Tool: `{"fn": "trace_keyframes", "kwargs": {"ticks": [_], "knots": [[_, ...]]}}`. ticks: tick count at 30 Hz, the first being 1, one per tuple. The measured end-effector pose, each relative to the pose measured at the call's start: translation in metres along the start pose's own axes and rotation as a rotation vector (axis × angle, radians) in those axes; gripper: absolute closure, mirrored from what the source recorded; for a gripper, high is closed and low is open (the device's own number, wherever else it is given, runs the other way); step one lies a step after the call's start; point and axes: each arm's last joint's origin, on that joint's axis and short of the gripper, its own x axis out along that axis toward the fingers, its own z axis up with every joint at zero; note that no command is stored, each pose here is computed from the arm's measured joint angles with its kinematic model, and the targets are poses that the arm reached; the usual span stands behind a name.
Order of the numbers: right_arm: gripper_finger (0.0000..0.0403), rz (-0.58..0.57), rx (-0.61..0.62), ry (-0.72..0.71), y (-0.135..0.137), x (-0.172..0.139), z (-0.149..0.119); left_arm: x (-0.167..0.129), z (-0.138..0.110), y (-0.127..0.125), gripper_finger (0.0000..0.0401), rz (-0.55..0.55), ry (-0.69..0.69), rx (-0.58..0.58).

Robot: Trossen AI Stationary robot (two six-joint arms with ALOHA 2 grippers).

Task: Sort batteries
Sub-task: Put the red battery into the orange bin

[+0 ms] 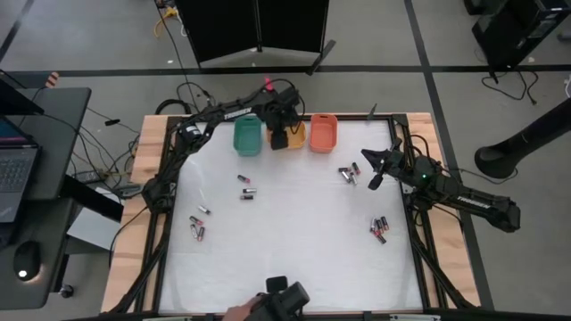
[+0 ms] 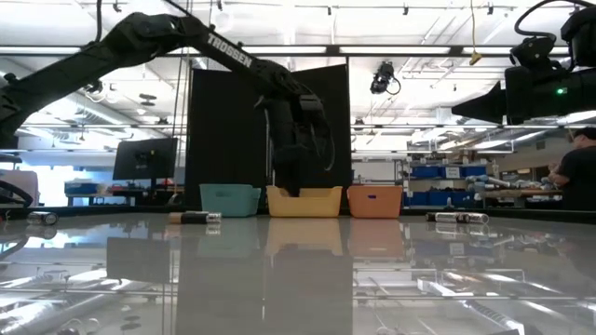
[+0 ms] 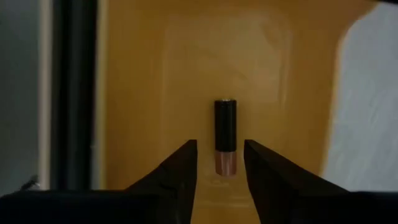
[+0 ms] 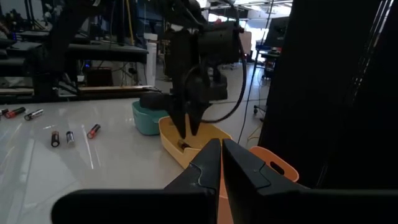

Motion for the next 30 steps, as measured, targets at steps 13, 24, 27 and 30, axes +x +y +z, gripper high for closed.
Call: {"fn": "trace_keyframes", "kwargs": {"ticks": [13,24,27,30], "knots": [[0.0375,-0.002,0.003,-0.015,0.000,0.000,0.002,-0.065,0.021,-0.026,0.0327,-0.010,-0.275,0.039],[0.0375,-0.002,0.003,-0.016,0.000,0.000,0.002,-0.056,0.007,-0.058,0.0375,0.031,-0.522,0.110],[0.0375,-0.002,0.003,-0.018,0.000,0.000,0.002,-0.057,-0.011,-0.067,0.0377,0.044,-0.602,0.083],[0.0375,-0.003,0.003,-0.020,0.000,0.000,0.002,-0.066,-0.034,-0.080,0.0377,0.035,-0.698,0.065]]}}
